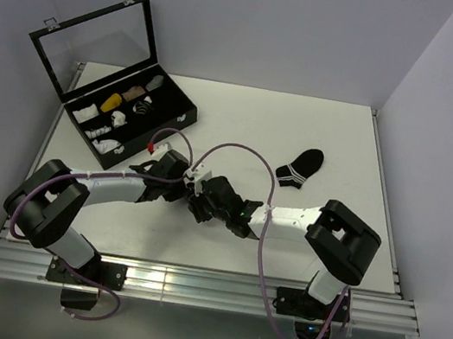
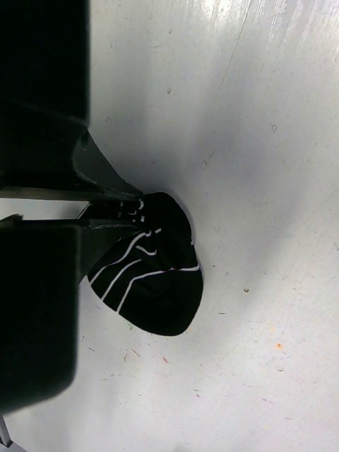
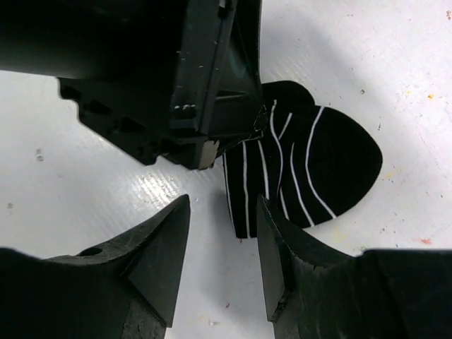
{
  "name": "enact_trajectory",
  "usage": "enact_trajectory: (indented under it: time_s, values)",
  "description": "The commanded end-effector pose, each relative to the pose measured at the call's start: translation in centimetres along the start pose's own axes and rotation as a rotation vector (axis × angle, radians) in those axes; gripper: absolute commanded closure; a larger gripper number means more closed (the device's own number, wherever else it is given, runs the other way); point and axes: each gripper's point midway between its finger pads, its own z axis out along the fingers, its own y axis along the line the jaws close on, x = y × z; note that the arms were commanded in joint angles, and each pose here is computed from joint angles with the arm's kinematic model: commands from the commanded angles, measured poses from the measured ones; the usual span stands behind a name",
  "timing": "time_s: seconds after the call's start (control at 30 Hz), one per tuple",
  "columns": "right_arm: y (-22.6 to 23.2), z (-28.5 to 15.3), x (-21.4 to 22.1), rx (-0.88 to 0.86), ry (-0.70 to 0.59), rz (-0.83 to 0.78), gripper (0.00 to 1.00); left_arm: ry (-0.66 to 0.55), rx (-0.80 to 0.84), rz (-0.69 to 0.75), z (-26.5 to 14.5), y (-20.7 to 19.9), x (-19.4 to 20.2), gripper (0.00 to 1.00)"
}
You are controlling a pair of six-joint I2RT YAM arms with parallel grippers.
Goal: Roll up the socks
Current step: Roll the sock at the center of the board.
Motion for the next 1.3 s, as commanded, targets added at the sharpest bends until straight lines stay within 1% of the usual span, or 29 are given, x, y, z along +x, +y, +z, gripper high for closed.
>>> enact_trajectory:
  time_s: [0.0, 0.27, 0.4, 0.43, 0.5, 0.53, 0.6, 0.63, 0.67, 0.7, 0.73, 0.77, 0.8, 0.83, 0.87, 0.9, 0.93, 1.0, 1.03, 1.07, 1.13, 1.17, 1.27]
  values:
    - [-0.2, 1.0, -1.3, 0.028, -0.041, -0.031, 0.5, 0.043, -0.049, 0.042, -0.5, 1.2, 0.8, 1.0]
    - [-1.6, 2.2, 1.7, 0.103, 0.043, -0.049, 0.52, 0.054, -0.049, 0.048, -0.4, 1.2, 1.0, 1.0]
    - [-1.6, 2.9, 3.6, 0.107, 0.098, -0.043, 0.57, 0.05, -0.044, 0.049, -0.7, 1.2, 0.9, 1.0]
    - [-1.5, 2.9, 3.8, 0.105, 0.104, -0.04, 0.63, 0.047, -0.042, 0.049, -0.8, 1.1, 0.8, 1.0]
    - [-1.6, 2.9, 4.4, 0.104, 0.121, -0.035, 0.72, 0.04, -0.032, 0.044, -1.0, 0.9, 0.6, 0.97]
    - [-1.6, 2.9, 4.5, 0.104, 0.124, -0.034, 0.84, 0.037, -0.027, 0.038, -1.1, 0.8, 0.6, 0.96]
    - [-1.1, 2.8, 4.3, 0.071, 0.13, -0.031, 0.93, 0.027, -0.013, 0.032, -1.4, 0.7, 0.4, 0.85]
    - [-0.9, 2.7, 4.2, 0.06, 0.133, -0.023, 0.99, 0.021, -0.015, 0.026, -1.4, 0.8, 0.4, 0.79]
    - [-0.8, 2.6, 4.5, 0.045, 0.155, -0.013, 1.0, 0.013, -0.012, 0.022, -1.6, 0.9, 0.2, 0.67]
    - [-0.6, 2.7, 4.0, 0.021, 0.158, 0.007, 1.0, -0.001, 0.005, 0.013, -1.9, 0.5, -0.1, 0.62]
    - [0.3, 2.7, 4.0, -0.041, 0.175, 0.029, 1.0, -0.01, 0.006, 0.009, -2.1, 0.6, -0.2, 0.56]
    - [0.5, 2.5, 4.8, -0.068, 0.22, 0.069, 1.0, -0.023, 0.004, 0.004, -2.2, 0.9, -0.4, 0.51]
    - [0.2, 2.7, 4.0, -0.085, 0.226, 0.104, 1.0, -0.035, 0.02, -0.006, -2.7, 0.7, -0.6, 0.49]
    - [1.0, 2.6, 4.1, -0.149, 0.255, 0.154, 1.0, -0.039, 0.022, -0.015, -2.8, 1.1, -0.5, 0.43]
    - [1.0, 2.4, 4.9, -0.168, 0.306, 0.184, 1.0, -0.053, 0.029, -0.022, -3.1, 1.1, -0.7, 0.41]
    - [1.1, 2.5, 4.1, -0.19, 0.305, 0.21, 1.0, -0.07, 0.06, -0.045, -3.8, 0.7, -1.1, 0.38]
    - [1.3, 2.0, 4.6, -0.236, 0.351, 0.269, 1.0, -0.076, 0.063, -0.057, -3.9, 1.2, -0.9, 0.35]
    - [1.5, 2.0, 4.1, -0.288, 0.369, 0.325, 1.0, -0.112, 0.104, -0.088, -4.7, 0.9, -1.5, 0.33]
    - [1.1, 1.9, 3.9, -0.299, 0.372, 0.377, 1.0, -0.115, 0.101, -0.094, -4.8, 1.6, -1.3, 0.32]
    - [1.7, 1.6, 3.5, -0.358, 0.379, 0.408, 1.0, -0.132, 0.121, -0.103, -4.9, 1.4, -1.6, 0.31]
    - [1.3, 1.6, 3.4, -0.388, 0.394, 0.487, 1.0, -0.15, 0.153, -0.115, -5.4, 1.4, -1.7, 0.3]
    - [1.9, 1.3, 3.2, -0.443, 0.401, 0.514, 1.0, -0.159, 0.169, -0.121, -5.6, 1.2, -1.9, 0.3]
    - [2.2, 0.9, 3.1, -0.529, 0.42, 0.616, 1.0, -0.16, 0.174, -0.106, -5.4, 1.4, -1.7, 0.3]
